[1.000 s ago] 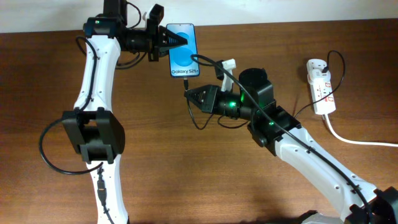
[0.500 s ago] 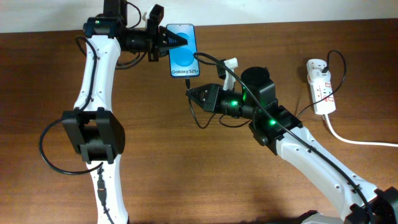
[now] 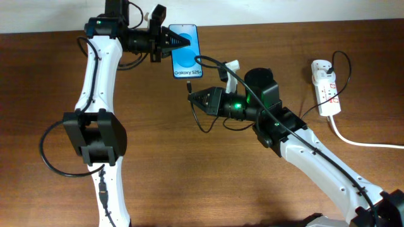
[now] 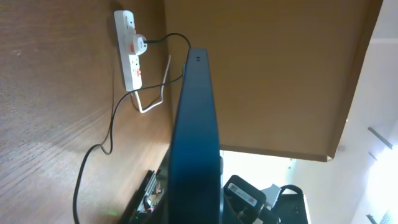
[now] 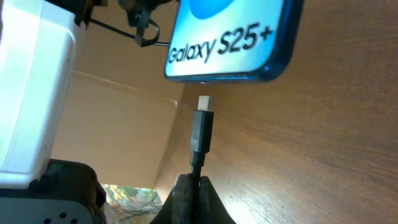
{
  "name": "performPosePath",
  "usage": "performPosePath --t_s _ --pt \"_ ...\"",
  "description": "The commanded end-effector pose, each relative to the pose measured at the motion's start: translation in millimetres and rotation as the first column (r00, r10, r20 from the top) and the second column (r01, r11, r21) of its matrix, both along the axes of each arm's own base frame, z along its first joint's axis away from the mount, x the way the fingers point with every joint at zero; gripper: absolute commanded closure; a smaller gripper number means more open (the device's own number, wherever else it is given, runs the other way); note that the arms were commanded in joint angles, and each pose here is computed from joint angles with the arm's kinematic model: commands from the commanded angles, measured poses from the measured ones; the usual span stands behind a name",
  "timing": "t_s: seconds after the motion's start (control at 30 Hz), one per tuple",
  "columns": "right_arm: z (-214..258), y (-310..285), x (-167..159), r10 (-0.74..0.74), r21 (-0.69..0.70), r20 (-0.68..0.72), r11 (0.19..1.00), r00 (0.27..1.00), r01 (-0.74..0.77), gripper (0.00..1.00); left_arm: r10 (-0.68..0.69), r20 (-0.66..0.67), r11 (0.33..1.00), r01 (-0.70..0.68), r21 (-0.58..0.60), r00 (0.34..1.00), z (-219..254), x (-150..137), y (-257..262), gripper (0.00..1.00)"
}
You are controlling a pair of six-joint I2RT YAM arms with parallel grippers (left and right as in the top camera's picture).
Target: Plug charger to phone and switch on socket
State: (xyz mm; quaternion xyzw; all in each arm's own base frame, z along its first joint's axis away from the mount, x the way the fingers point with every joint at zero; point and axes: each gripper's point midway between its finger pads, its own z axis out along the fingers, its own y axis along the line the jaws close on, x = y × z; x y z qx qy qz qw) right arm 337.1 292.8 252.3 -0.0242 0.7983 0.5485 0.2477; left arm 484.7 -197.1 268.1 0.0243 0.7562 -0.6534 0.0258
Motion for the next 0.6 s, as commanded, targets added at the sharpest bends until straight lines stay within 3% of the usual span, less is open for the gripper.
performPosePath --t_s 0.0,0.57 --pt "-1.7 -1.2 3.6 -0.007 -0.006 0.019 1.0 1.0 0.007 0.96 -0.005 -0.003 1.0 0.005 -0.029 1.0 5.9 -1.0 2.3 1.0" --pt "1.2 -3.0 9.6 -0.036 -0.006 0.041 0.999 0.998 0.036 0.96 -0.014 -0.003 0.999 0.014 -0.029 1.0 5.9 -2.7 -1.7 1.0"
